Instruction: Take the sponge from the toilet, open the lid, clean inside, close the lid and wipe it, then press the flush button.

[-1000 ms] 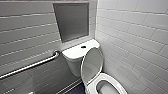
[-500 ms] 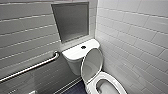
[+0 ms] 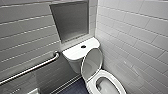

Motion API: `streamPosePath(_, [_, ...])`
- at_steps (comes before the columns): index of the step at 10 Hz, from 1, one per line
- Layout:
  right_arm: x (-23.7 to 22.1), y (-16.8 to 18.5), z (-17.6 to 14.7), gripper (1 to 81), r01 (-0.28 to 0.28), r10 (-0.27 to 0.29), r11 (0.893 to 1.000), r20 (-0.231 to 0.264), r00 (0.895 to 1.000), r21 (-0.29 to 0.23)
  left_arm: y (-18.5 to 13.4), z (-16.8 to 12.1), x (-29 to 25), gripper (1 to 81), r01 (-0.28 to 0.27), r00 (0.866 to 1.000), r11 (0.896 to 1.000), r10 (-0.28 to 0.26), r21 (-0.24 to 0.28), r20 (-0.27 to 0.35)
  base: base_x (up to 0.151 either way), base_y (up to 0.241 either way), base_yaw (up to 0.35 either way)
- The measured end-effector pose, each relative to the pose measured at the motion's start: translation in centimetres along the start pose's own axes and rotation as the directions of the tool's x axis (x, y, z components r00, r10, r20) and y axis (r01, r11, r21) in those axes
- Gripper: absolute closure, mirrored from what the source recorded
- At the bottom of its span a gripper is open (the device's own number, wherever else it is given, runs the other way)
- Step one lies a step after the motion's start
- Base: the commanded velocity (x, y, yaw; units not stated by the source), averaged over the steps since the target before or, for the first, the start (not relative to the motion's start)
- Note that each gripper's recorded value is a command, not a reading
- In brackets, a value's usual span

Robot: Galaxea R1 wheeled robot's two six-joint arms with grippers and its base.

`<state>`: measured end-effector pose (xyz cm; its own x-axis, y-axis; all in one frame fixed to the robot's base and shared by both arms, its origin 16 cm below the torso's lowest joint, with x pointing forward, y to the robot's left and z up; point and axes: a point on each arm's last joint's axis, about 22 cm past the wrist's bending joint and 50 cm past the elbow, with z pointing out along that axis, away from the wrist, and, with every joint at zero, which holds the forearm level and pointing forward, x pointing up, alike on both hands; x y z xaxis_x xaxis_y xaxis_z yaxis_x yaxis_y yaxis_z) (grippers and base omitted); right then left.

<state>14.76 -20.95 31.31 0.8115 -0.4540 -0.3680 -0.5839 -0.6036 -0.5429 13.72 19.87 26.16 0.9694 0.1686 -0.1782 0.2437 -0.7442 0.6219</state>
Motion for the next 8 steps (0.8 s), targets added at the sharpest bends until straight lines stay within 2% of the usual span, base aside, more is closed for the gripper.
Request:
streamPosePath(2, [-1.3, -0.1, -1.1, 81.1, -0.012, 0.013, 1.0, 0.008, 1.0, -0.011, 0.4, -0.1, -1.4, 1.0, 0.007, 0.999, 0.998, -0.008, 0.06, 0.032, 0.0, 0.0, 0.0])
streamPosePath(3, [-1.3, -0.2, -1.1, 81.1, -0.012, 0.013, 1.0, 0.007, 1.0, -0.011, -0.1, 0.5, -2.1, 1.0, 0.006, 0.999, 0.993, -0.012, 0.115, 0.051, 0.0, 0.0, 0.0])
streamPosePath(5, [-1.4, -0.3, -1.1, 81.1, -0.011, 0.011, 1.0, 0.007, 1.0, -0.008, -1.0, 2.1, -3.2, 1.0, 0.003, 0.997, 0.975, -0.021, 0.223, 0.08, 0.0, 0.0, 0.0])
streamPosePath(6, [-1.3, -0.4, -1.1, 81.1, -0.01, 0.01, 1.0, 0.005, 1.0, -0.007, -1.2, 2.9, -3.9, 1.0, 0.01, 0.996, 0.968, -0.033, 0.252, 0.085, 0.0, 0.0, 0.0])
streamPosePath(7, [-1.2, -0.4, -1.0, 81.1, -0.009, 0.009, 1.0, 0.004, 1.0, -0.006, -2.6, 2.9, -4.7, 1.0, 0.028, 0.994, 0.952, -0.058, 0.306, 0.089, 0.0, 0.0, 0.0])
streamPosePath(8, [-1.0, -0.5, -0.9, 81.1, -0.006, 0.006, 1.0, 0.002, 1.0, -0.005, -4.8, 2.1, -5.6, 1.0, 0.043, 0.992, 0.927, -0.083, 0.372, 0.093, 0.0, 0.0, 0.0])
